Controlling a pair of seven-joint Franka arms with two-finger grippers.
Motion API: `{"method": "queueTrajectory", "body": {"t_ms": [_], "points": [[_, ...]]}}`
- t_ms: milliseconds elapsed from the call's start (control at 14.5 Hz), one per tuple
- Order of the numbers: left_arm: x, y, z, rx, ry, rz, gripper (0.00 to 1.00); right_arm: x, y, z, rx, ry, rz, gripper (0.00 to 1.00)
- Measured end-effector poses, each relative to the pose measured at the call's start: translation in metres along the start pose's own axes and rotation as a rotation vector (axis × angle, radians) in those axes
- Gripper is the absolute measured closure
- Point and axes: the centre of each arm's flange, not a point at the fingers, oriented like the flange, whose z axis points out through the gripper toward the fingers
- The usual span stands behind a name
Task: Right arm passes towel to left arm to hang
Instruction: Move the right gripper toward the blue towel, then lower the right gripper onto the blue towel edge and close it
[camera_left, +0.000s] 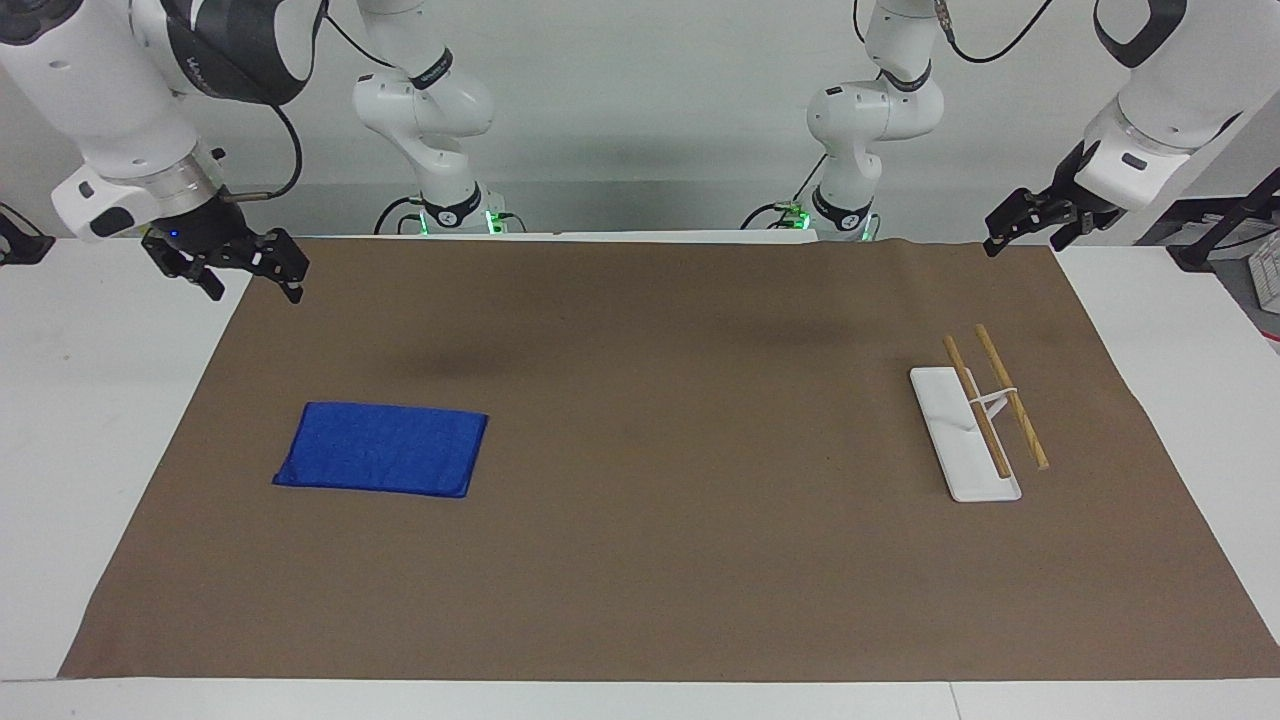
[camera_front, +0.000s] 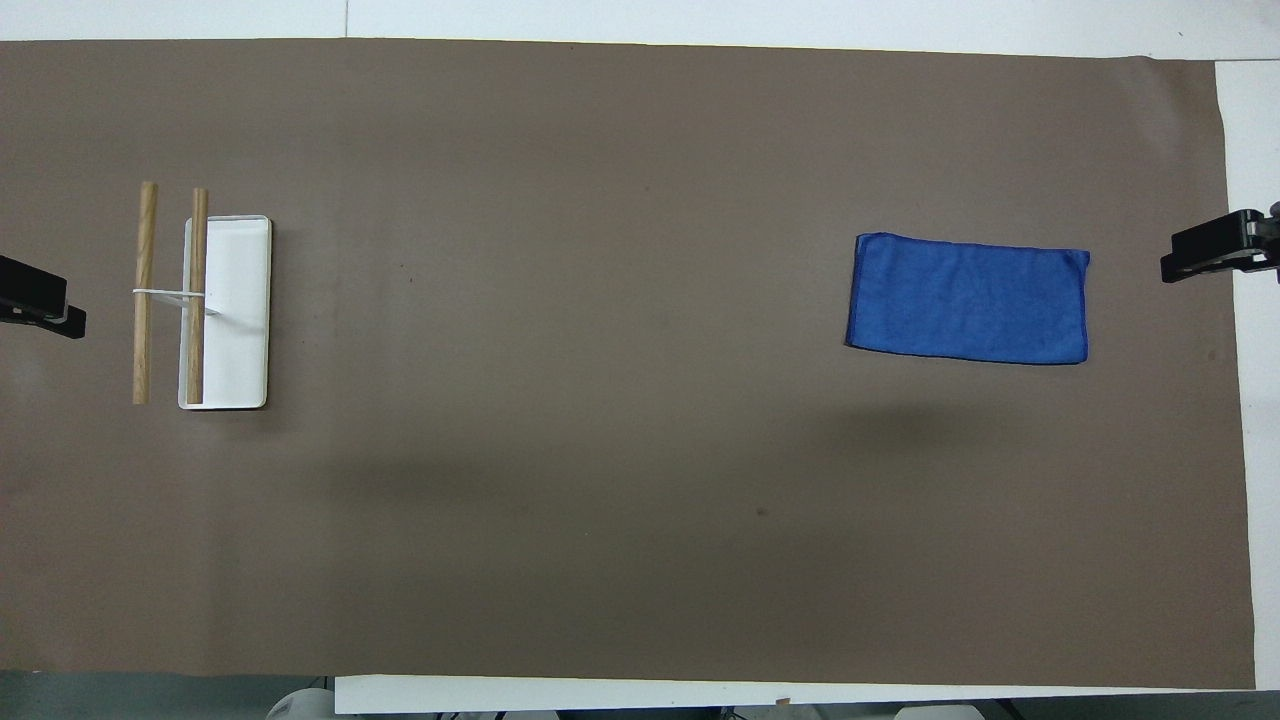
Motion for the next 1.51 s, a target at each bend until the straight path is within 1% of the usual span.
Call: {"method": "queueTrajectory", "body": {"t_ms": [206, 275, 482, 619, 757, 895, 1032, 1239, 1514], "points": [[0.000, 0.000, 0.000, 0.000, 0.000, 0.000, 0.00, -0.001, 0.000, 0.018, 0.003, -0.035, -0.001, 0.01], [0.000, 0.000, 0.000, 0.000, 0.000, 0.000, 0.00, 0.000, -0.001, 0.025, 0.003, -0.037, -0.001, 0.01], [0.000, 0.000, 0.000, 0.000, 0.000, 0.000, 0.00, 0.011, -0.003, 0.073, 0.000, 0.017, -0.007, 0.01], [0.000, 0.000, 0.000, 0.000, 0.000, 0.000, 0.00, 0.016, -0.004, 0.117, -0.004, 0.075, -0.010, 0.01], [0.000, 0.000, 0.000, 0.000, 0.000, 0.000, 0.00, 0.016, -0.007, 0.160, -0.007, 0.132, -0.014, 0.01], [0.000, 0.000, 0.000, 0.000, 0.000, 0.000, 0.00, 0.013, -0.012, 0.194, -0.008, 0.161, -0.024, 0.02], [0.000, 0.000, 0.000, 0.000, 0.000, 0.000, 0.00, 0.016, -0.021, 0.219, -0.004, 0.158, -0.037, 0.02], [0.000, 0.000, 0.000, 0.000, 0.000, 0.000, 0.00, 0.022, -0.029, 0.256, 0.018, 0.126, -0.034, 0.02], [0.000, 0.000, 0.000, 0.000, 0.000, 0.000, 0.00, 0.028, -0.030, 0.293, 0.023, 0.106, -0.032, 0.02]]}}
